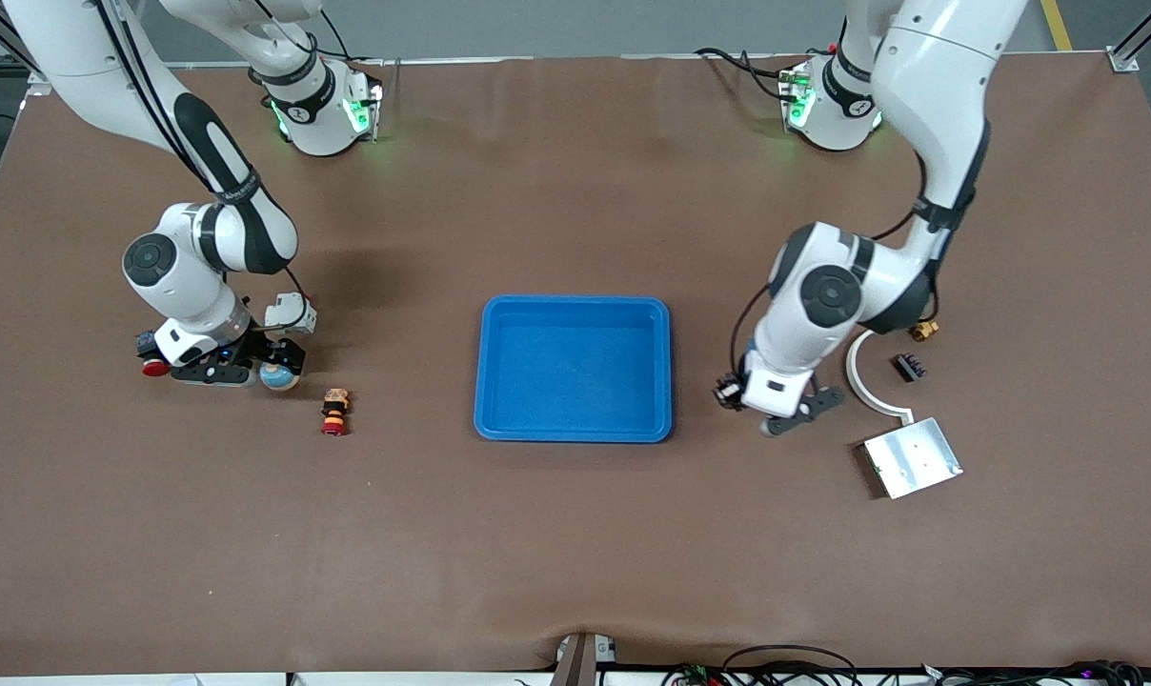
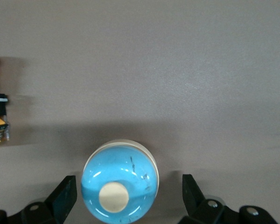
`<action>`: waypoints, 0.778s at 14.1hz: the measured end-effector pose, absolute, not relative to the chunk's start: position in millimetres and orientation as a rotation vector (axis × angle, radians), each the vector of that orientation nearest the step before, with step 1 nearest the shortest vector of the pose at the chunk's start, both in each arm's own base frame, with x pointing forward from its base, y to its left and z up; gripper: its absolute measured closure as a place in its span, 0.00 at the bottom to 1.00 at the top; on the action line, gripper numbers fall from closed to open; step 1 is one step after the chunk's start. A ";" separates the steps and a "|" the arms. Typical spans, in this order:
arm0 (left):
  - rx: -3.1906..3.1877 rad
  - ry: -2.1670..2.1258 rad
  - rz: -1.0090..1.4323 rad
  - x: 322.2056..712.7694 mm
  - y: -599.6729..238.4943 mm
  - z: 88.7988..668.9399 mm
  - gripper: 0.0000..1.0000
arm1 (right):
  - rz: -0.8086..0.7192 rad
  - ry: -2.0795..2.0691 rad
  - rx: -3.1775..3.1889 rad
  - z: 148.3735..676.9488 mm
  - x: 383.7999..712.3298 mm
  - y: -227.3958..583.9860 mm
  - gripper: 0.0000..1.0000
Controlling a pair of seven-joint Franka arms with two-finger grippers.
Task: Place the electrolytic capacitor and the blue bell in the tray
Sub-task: 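Release the capacitor into the tray while the right gripper lifts the bell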
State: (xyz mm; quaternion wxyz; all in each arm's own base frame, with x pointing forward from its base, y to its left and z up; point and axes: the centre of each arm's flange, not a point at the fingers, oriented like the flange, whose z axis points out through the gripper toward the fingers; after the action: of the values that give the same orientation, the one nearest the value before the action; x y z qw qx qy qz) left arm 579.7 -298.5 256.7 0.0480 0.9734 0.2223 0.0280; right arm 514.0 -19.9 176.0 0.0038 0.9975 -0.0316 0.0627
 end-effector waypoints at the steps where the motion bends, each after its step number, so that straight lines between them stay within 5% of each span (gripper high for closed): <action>1: 2.957 0.692 0.086 570.4 -320.4 259.6 0.68 | 0.200 -0.096 3.127 176.3 515.3 -18.8 0.00; 4: 2.912 0.778 0.080 542.8 -385.1 263.0 0.68 | 0.195 -0.089 3.128 172.0 518.7 -16.3 0.00; 8: 2.892 0.924 0.020 515.6 -427.6 231.7 0.68 | 0.191 -0.084 3.130 169.0 520.5 -12.6 0.32; 11: 2.890 1.032 -0.025 504.7 -433.5 204.2 0.68 | 0.172 -0.170 3.139 170.2 520.7 7.2 0.32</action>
State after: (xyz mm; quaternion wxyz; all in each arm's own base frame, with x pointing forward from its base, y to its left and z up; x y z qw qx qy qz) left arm 504.7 -433.5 204.2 0.0362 0.9411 0.3360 -0.0081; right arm 520.7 7.2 170.2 -0.0034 0.9970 -0.0541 0.0547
